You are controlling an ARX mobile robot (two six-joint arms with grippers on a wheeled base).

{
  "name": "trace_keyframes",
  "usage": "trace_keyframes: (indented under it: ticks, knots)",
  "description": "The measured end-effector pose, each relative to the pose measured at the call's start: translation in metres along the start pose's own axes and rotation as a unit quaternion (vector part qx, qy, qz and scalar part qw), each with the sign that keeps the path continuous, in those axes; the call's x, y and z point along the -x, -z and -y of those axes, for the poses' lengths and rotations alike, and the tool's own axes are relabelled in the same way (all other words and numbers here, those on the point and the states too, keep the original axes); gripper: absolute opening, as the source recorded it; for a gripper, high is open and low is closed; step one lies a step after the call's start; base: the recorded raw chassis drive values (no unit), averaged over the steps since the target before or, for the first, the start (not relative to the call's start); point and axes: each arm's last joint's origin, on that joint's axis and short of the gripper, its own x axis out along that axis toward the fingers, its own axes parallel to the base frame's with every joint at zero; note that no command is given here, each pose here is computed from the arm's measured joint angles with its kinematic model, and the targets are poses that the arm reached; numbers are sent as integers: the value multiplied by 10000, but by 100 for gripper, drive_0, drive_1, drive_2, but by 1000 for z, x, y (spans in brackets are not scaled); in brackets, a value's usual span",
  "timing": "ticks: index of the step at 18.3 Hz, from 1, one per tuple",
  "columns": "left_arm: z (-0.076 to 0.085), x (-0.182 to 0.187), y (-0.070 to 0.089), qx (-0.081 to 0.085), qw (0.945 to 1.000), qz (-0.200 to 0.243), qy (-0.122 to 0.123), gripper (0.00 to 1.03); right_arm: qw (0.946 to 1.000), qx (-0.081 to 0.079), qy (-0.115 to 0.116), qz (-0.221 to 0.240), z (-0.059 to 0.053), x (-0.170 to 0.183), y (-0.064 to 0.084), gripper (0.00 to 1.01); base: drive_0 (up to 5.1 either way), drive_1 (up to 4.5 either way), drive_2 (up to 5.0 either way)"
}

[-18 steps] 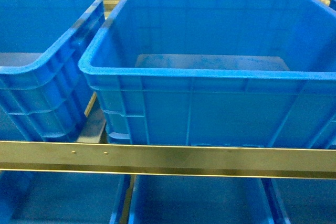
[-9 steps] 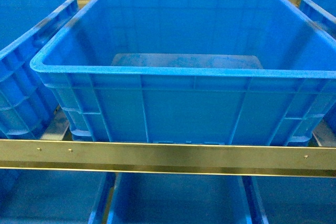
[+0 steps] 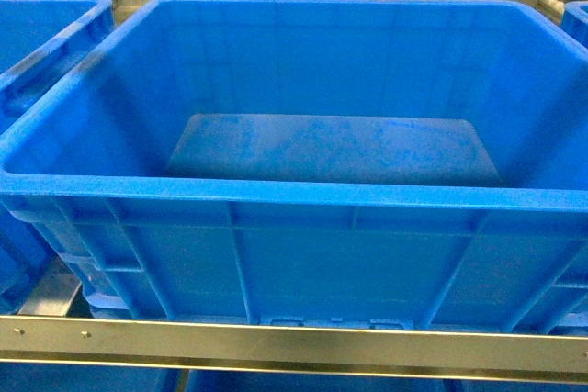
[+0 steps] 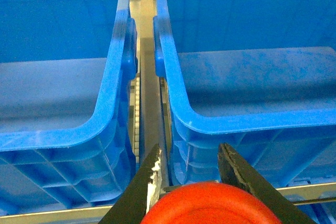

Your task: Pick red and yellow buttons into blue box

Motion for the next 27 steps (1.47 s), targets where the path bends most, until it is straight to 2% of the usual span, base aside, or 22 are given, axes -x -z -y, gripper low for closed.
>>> trace_keyframes:
  ticks: [8, 11, 14, 16, 17, 20, 25, 27]
  knots:
    - [0, 0, -1, 12, 10000, 44, 0, 28, 10000, 8, -7, -14, 0, 0, 0, 32, 0, 0, 0]
    - [0, 0, -1, 12, 10000, 44, 0, 28, 9998, 4, -162, -78, -4, -2, -2, 32, 0, 0, 0]
    - [0, 0, -1, 12, 10000, 44, 0, 28, 9995, -16, -319, -61, -9, -7, -15, 32, 0, 0, 0]
    - [0, 0, -1, 10, 10000, 44, 0, 28, 9991, -80, -414, 71, -13, -13, -32, 32, 0, 0, 0]
    - [0, 0, -1, 12, 10000, 44, 0, 28, 9986, -91, -519, 97, -18, -17, -40, 32, 0, 0, 0]
    - [0, 0, -1, 10, 10000, 44, 0, 28, 9970, -77, -763, 122, -32, -26, -54, 32, 0, 0, 0]
    - [0, 0, -1, 10, 10000, 44, 0, 28, 9915, -70, -1285, 193, -70, -45, -77, 32, 0, 0, 0]
    - [0, 0, -1, 12, 10000, 48, 0, 28, 9893, 72, -1456, 6, -86, -61, -81, 32, 0, 0, 0]
